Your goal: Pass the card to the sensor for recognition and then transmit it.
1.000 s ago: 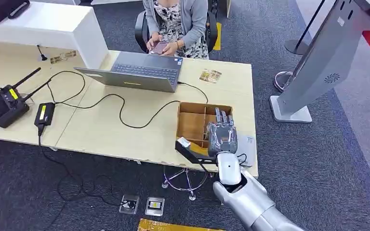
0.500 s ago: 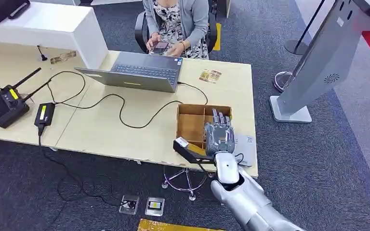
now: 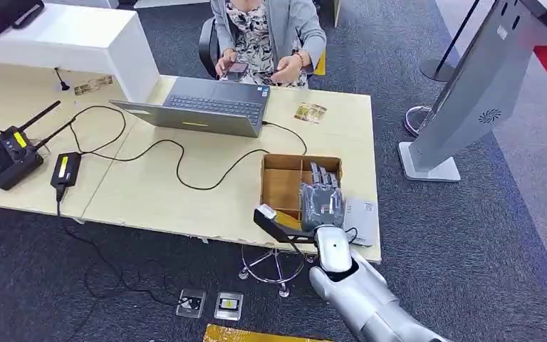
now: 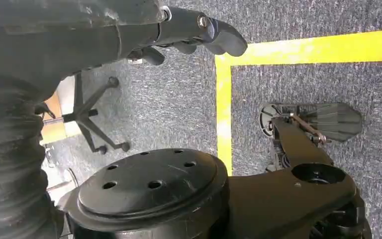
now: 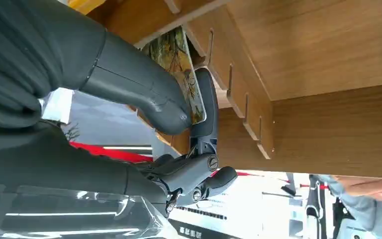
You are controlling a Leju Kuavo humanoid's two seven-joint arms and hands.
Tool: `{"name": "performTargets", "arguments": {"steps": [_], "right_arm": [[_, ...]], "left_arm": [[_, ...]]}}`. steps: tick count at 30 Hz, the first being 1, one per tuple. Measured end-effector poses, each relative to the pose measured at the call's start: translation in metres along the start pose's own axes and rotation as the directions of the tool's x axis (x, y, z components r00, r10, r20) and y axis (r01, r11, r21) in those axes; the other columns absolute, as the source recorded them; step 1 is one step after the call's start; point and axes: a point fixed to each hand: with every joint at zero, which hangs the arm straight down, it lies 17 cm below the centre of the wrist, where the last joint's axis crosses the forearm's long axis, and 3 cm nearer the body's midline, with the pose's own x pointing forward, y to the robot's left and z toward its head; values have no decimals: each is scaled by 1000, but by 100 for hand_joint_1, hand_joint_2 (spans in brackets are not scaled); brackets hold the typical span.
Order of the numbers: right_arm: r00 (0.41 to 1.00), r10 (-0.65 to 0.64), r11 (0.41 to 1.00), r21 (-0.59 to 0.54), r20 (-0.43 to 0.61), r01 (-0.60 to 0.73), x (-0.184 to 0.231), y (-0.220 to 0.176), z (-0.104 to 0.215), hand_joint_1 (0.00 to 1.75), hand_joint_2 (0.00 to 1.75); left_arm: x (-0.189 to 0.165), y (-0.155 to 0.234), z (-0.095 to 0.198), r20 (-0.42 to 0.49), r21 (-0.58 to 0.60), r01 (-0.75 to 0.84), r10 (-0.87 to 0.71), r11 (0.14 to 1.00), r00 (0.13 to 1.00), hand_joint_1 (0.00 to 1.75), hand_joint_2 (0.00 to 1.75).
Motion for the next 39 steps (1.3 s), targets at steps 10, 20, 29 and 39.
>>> {"name": "performTargets", "arguments": {"steps": [10, 20, 29, 39], "right_arm": [[1000, -4, 1000, -3, 7, 4, 1, 2, -1, 175, 175], [1000, 5, 999, -42, 0, -5, -2, -6, -4, 175, 175], [999, 48, 989, -137, -4, -48, -2, -42, -16, 175, 175], [997, 50, 946, -323, 52, -31, 23, -127, -25, 175, 175]], "left_arm": [[0, 0, 0, -1, 8, -9, 9, 1000, 1000, 0, 175], [2, -2, 0, 10, 4, -4, 4, 1000, 1000, 0, 175], [2, -2, 0, 11, 5, 1, -1, 1000, 1000, 0, 175], [2, -3, 0, 11, 4, -1, 1, 1000, 1000, 0, 175]]}}
